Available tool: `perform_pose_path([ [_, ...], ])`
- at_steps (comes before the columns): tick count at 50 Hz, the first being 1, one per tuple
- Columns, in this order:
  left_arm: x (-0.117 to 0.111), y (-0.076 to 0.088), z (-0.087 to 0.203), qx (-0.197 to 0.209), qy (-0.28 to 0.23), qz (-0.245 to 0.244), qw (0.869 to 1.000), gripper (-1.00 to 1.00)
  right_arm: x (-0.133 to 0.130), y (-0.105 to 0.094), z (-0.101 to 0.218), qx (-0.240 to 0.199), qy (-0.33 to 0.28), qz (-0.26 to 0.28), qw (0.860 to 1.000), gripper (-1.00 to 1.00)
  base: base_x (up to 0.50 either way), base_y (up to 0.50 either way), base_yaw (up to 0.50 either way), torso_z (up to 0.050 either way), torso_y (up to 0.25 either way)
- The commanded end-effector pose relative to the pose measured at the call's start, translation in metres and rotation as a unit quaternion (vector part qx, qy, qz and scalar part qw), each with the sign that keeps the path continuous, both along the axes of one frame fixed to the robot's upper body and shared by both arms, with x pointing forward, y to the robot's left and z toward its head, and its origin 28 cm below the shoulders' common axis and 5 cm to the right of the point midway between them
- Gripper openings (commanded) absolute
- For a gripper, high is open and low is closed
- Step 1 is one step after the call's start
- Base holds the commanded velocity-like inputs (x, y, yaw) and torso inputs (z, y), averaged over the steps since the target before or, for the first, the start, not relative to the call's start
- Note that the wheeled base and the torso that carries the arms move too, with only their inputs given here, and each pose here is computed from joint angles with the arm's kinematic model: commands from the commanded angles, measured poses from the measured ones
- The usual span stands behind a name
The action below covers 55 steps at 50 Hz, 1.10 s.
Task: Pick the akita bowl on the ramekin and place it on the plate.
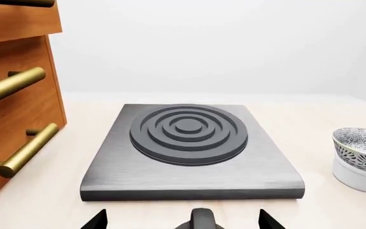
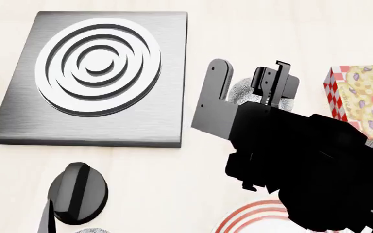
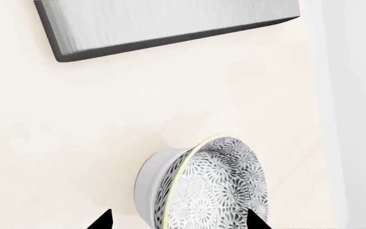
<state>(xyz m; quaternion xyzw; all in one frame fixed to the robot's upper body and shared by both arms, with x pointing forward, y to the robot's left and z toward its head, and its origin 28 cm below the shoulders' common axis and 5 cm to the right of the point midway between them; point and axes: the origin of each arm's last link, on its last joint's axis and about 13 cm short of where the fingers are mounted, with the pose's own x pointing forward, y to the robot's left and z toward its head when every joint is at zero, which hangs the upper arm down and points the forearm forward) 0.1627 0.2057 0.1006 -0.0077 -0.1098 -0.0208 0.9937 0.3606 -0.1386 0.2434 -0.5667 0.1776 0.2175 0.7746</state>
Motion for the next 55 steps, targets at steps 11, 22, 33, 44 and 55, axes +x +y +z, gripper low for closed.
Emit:
perform_pose_path([
  [11, 0.002, 0.0, -0.001, 0.0, 0.002, -0.001, 1.0, 1.0, 0.009, -0.001, -0.01, 0.005, 0.003, -0.011, 1.0, 1.0, 0.0, 0.0, 0.0, 0.0, 0.0],
  [22, 0.002, 0.0, -0.002, 0.0, 0.002, 0.001, 1.0, 1.0, 0.009, -0.001, -0.015, 0.002, 0.006, -0.007, 1.0, -1.0, 0.0, 0.0, 0.0, 0.0, 0.0],
  [33, 0.001, 0.0, -0.002, 0.001, 0.004, 0.001, 1.0, 1.0, 0.008, -0.001, -0.017, 0.002, 0.01, -0.002, 1.0, -1.0, 0.0, 0.0, 0.0, 0.0, 0.0],
  [44, 0.001, 0.0, -0.002, 0.0, 0.006, 0.004, 1.0, 1.0, 0.005, -0.004, -0.006, -0.006, -0.004, 0.001, 1.0, -1.0, 0.0, 0.0, 0.0, 0.0, 0.0],
  [55, 0.001, -0.001, -0.003, -0.002, 0.009, 0.003, 1.0, 1.0, -0.008, -0.011, 0.031, -0.025, -0.034, -0.003, 0.999, -1.0, 0.0, 0.0, 0.0, 0.0, 0.0],
])
